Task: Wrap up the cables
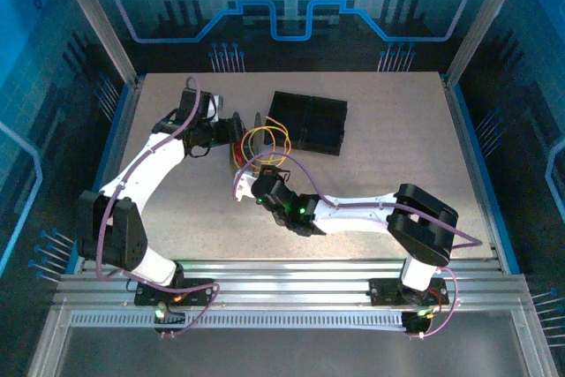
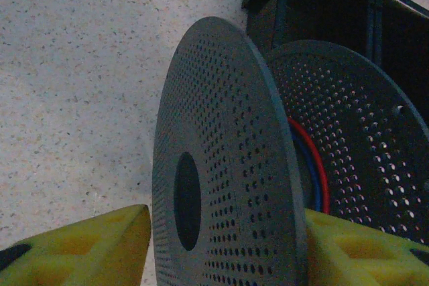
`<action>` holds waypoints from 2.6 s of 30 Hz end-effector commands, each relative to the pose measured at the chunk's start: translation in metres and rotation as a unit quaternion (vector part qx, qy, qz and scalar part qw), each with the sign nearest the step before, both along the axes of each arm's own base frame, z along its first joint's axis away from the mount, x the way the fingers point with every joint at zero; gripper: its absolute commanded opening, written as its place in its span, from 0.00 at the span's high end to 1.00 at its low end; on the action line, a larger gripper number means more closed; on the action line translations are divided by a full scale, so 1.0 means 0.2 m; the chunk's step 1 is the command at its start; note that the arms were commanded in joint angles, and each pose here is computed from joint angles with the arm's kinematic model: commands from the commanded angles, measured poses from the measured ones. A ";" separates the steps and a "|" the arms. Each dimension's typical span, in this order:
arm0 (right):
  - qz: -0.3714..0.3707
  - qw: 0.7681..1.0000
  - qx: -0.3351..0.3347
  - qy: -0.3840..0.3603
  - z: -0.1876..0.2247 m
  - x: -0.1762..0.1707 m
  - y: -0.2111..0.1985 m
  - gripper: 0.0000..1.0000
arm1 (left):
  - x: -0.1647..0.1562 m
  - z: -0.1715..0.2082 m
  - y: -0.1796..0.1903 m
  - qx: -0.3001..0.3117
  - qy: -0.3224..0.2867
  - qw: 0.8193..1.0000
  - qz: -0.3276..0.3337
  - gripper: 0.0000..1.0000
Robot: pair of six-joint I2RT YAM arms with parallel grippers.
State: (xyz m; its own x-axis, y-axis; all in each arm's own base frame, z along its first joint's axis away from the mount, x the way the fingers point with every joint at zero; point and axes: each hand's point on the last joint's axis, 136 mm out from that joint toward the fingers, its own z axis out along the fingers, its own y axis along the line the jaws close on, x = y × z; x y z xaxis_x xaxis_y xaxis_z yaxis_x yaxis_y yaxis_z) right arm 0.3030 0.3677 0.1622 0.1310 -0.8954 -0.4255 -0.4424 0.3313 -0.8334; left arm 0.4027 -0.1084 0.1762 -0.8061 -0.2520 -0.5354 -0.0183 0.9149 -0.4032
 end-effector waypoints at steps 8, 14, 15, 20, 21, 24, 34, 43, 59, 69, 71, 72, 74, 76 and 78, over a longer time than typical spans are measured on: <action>-0.012 0.999 0.045 0.014 0.08 -0.02 0.00 1.00 | 0.01 -0.03 0.04 0.017 0.010 1.000 0.009 1.00; 0.015 0.976 0.164 0.141 0.13 -0.18 -0.11 1.00 | 0.01 0.08 0.08 0.019 -0.021 0.999 0.037 1.00; 0.024 0.968 0.187 0.163 0.14 -0.20 -0.13 1.00 | 0.01 0.10 0.09 0.017 -0.026 0.999 0.038 1.00; 0.055 0.902 0.309 0.297 0.13 -0.33 -0.29 1.00 | 0.00 0.21 0.10 0.003 -0.044 0.998 0.047 1.00; 0.058 0.887 0.333 0.314 0.14 -0.34 -0.33 1.00 | -0.01 0.23 0.11 -0.002 -0.047 0.998 0.050 1.00; 0.042 0.842 0.397 0.363 0.14 -0.33 -0.46 1.00 | -0.03 0.33 0.11 -0.023 -0.057 0.997 0.055 1.00; -0.115 0.763 0.459 0.440 -0.10 -0.16 -0.77 1.00 | -0.19 0.64 -0.06 -0.133 -0.081 0.987 -0.029 1.00; -0.194 0.715 0.502 0.446 -0.15 0.09 -0.98 1.00 | -0.31 0.65 -0.19 -0.128 -0.081 0.984 -0.098 1.00; -0.195 0.724 0.500 0.434 0.15 0.42 -1.06 1.00 | -0.40 0.35 -0.48 0.019 -0.041 0.980 -0.193 1.00; -0.145 0.763 0.451 0.439 0.39 0.32 -0.91 1.00 | -0.30 0.17 -0.45 0.107 -0.013 0.980 -0.168 1.00; -0.130 0.776 0.433 0.440 0.43 0.26 -0.84 1.00 | -0.28 0.14 -0.43 0.121 -0.007 0.980 -0.160 1.00; -0.123 0.782 0.425 0.439 0.46 0.24 -0.81 1.00 | -0.27 0.14 -0.43 0.127 -0.006 0.980 -0.155 1.00; -0.109 0.797 0.404 0.436 0.50 0.18 -0.75 1.00 | -0.25 0.12 -0.41 0.137 -0.002 0.979 -0.150 1.00; -0.095 0.811 0.384 0.430 0.54 0.11 -0.69 1.00 | -0.24 0.11 -0.40 0.147 0.000 0.979 -0.143 1.00; -0.080 0.821 0.369 0.429 0.57 0.05 -0.63 1.00 | -0.22 0.11 -0.39 0.154 0.001 0.979 -0.137 1.00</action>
State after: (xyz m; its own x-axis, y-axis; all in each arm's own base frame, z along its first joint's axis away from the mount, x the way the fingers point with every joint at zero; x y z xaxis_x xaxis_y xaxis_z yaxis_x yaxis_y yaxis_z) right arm 0.3292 0.2392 0.2511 -0.6569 -0.2780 -0.7008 -0.6205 0.7274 0.2931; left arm 0.3498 -0.1897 0.1836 -0.8455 0.1339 -0.5169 0.2457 0.9571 -0.1539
